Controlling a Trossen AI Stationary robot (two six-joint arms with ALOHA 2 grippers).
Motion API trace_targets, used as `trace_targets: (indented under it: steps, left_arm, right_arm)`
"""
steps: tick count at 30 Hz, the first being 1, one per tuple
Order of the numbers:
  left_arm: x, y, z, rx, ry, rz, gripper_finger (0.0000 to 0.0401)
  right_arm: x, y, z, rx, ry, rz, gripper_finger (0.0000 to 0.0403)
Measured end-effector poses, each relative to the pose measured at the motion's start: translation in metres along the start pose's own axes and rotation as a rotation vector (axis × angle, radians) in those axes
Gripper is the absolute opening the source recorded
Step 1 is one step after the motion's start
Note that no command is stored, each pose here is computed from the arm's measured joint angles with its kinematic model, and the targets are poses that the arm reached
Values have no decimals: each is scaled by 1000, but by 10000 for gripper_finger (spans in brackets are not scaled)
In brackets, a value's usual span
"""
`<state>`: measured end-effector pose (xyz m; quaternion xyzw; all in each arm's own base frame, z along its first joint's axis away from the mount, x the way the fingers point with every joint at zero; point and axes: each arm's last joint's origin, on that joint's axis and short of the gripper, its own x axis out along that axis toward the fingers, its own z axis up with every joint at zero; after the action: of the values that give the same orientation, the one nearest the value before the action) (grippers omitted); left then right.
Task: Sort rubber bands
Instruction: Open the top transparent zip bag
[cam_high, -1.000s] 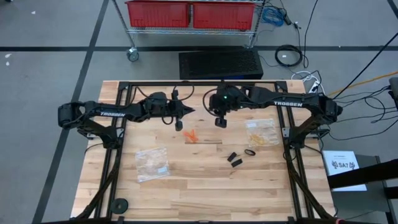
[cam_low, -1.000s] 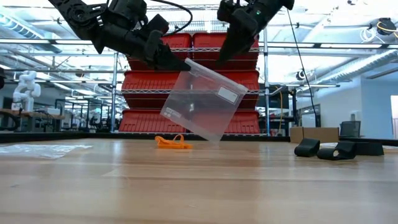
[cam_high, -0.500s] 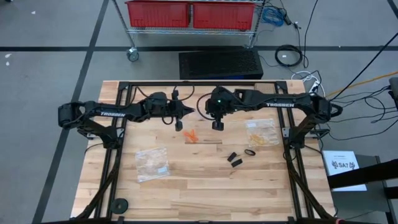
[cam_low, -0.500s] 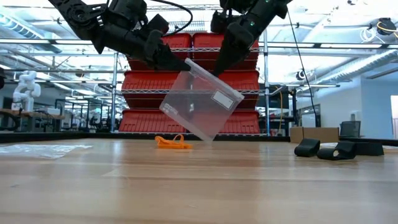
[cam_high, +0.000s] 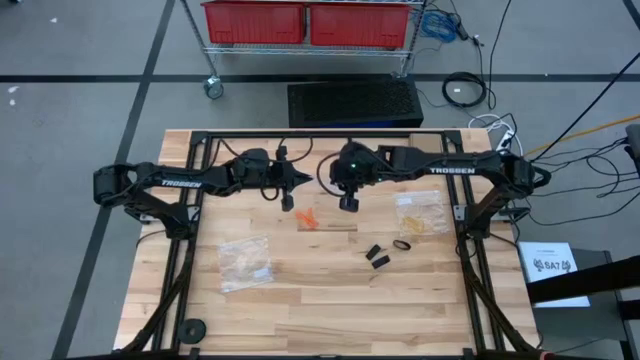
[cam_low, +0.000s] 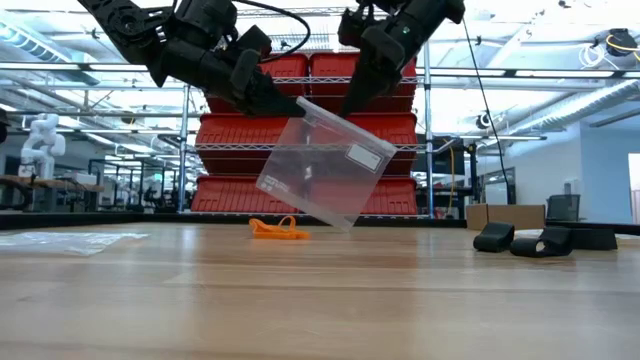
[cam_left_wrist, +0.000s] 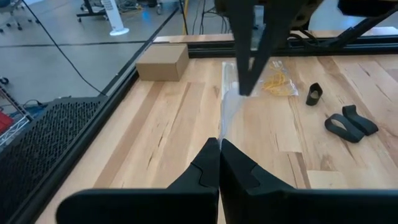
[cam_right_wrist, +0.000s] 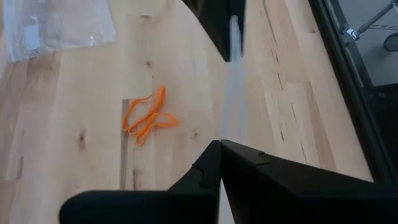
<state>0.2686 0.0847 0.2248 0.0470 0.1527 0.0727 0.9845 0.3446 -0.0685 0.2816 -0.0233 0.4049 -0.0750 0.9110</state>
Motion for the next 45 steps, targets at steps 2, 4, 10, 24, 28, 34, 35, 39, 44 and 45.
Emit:
trace_targets:
  steps: [2, 4, 10, 24, 28, 34, 35, 39, 44, 45]
  left_arm:
    - [0, 0, 0, -2, -1, 0, 0]
    - [0, 0, 0, -2, -3, 0, 0]
    - [0, 0, 0, -2, -5, -8, 0]
    - [0, 0, 0, -28, -1, -4, 0]
    - [0, 0, 0, -29, 0, 1, 0]
    - [0, 1, 0, -29, 5, 30, 0]
    - [0, 1, 0, -30, 5, 31, 0]
    - [0, 1, 0, -40, 5, 32, 0]
    - [0, 1, 0, -55, 4, 33, 0]
    - [0, 1, 0, -55, 4, 33, 0]
  right_arm:
    - [0, 2, 0, 0, -1, 1, 0]
    - [0, 2, 0, -1, 1, -20, 0]
    - [5, -3, -1, 2, 15, -57, 0]
    - [18, -1, -2, 16, 25, -50, 0]
    - [11, 0, 0, 32, 5, -48, 0]
    - [13, 5, 0, 35, 13, -36, 0]
    - [14, 5, -1, 36, 14, -35, 0]
    - [17, 5, 1, 48, 2, -37, 0]
    - [29, 3, 2, 49, -16, -46, 0]
    - [30, 2, 2, 50, -24, -49, 0]
